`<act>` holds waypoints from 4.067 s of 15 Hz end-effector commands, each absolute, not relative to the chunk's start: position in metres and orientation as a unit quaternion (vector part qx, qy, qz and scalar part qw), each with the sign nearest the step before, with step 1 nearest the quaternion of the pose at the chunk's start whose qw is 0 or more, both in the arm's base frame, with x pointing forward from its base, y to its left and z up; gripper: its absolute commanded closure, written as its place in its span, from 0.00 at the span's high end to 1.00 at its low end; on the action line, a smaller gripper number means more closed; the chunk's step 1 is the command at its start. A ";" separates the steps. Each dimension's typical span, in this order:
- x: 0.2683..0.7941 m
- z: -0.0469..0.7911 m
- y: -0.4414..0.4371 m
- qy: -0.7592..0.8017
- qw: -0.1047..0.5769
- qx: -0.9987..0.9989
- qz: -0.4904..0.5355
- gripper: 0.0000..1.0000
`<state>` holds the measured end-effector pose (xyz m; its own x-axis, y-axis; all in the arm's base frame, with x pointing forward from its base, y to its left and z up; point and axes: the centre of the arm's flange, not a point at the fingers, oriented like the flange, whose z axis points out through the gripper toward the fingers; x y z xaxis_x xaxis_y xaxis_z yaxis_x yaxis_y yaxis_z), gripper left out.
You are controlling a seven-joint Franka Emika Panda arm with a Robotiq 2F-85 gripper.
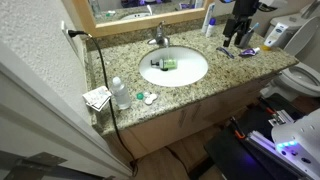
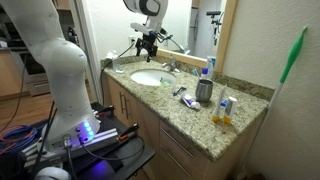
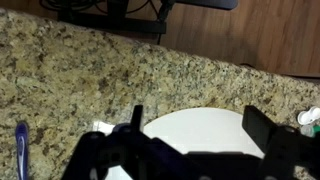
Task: Close the faucet
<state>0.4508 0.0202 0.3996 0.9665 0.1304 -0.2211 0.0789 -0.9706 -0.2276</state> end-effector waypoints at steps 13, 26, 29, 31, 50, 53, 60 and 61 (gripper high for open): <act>0.473 0.505 0.090 -0.052 0.138 -0.989 -0.018 1.00; 0.535 0.508 0.130 -0.010 0.098 -0.994 -0.042 1.00; 0.570 0.491 0.145 -0.003 0.104 -0.994 -0.036 1.00; 0.583 0.478 0.145 0.000 0.084 -0.996 -0.008 1.00; 0.734 0.389 0.137 0.089 0.067 -0.993 -0.043 1.00; 0.755 0.380 0.140 0.086 0.071 -0.992 -0.063 1.00; 0.783 0.366 0.147 0.090 0.067 -0.990 -0.081 0.74; 0.785 0.365 0.146 0.092 0.068 -0.990 -0.083 0.67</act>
<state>0.7621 0.1448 0.3673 0.9711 -0.1959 0.1362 -0.1748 -0.9727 -0.1527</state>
